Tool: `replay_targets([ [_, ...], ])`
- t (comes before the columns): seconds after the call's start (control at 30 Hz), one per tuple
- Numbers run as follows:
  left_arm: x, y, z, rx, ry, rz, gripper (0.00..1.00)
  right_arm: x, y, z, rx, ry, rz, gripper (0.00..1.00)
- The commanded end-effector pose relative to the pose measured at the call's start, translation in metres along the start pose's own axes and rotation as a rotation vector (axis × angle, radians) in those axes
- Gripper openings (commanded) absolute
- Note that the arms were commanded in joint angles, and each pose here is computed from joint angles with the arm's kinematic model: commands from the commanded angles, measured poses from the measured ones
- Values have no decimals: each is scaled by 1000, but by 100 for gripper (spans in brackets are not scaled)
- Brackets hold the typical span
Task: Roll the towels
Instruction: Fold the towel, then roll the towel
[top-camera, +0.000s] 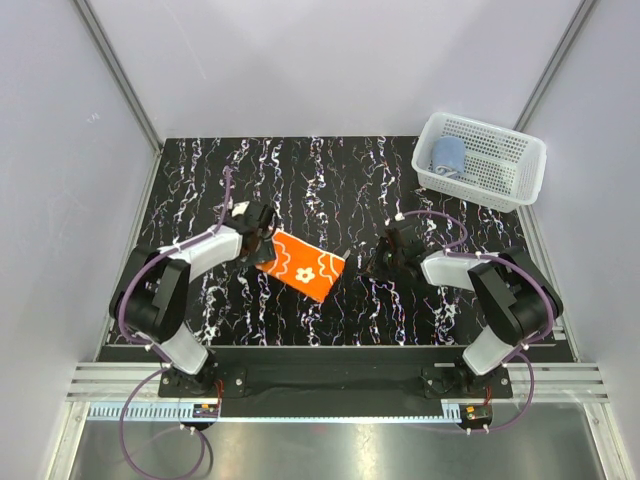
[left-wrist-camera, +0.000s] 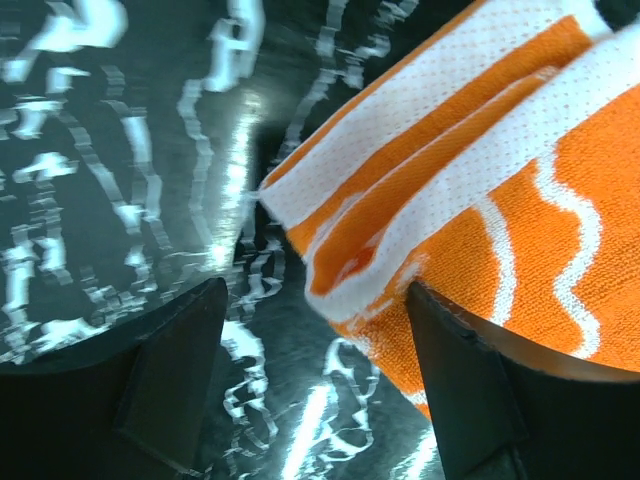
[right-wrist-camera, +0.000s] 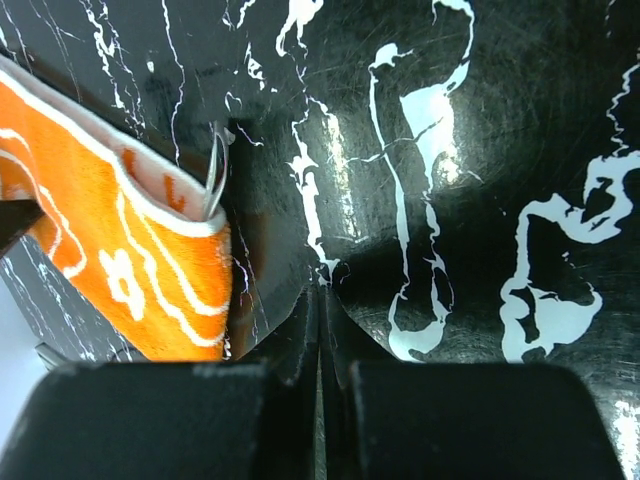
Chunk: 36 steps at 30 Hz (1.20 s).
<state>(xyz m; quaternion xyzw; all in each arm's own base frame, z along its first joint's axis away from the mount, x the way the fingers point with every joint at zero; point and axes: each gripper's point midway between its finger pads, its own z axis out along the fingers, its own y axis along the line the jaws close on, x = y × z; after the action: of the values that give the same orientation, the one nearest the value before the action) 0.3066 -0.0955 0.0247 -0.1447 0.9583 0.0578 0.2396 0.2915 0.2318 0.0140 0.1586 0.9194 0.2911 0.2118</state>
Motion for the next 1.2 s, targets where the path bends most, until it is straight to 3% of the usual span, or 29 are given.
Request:
replay_targets([
  [0.0, -33, 10, -25, -35, -99, -11, 80, -1, -14, -1, 84, -6, -31, 0],
  [0.33, -50, 2, -60, 60, -137, -21, 99, -18, 2, -27, 107, -52, -55, 0],
  [0.47, -57, -5, -75, 151, -162, -17, 99, -26, 9, -47, 123, -85, -67, 0],
  [0.57, -66, -12, -96, 225, -217, 5, 99, -33, 16, -66, 122, -114, -68, 13],
  [0.6, -70, -12, -105, 238, -240, 9, 99, -35, 19, -72, 119, -124, -60, 30],
  [0.7, -68, -15, -123, 244, -269, 66, 99, -33, 25, -88, 91, -141, -22, 47],
  [0.9, -59, -13, -142, 243, -248, 188, 99, 13, 52, -94, -40, -77, 2, 53],
  [1.17, -43, -17, -145, 320, -264, 275, 99, 36, 82, -43, -118, 11, -3, 54],
])
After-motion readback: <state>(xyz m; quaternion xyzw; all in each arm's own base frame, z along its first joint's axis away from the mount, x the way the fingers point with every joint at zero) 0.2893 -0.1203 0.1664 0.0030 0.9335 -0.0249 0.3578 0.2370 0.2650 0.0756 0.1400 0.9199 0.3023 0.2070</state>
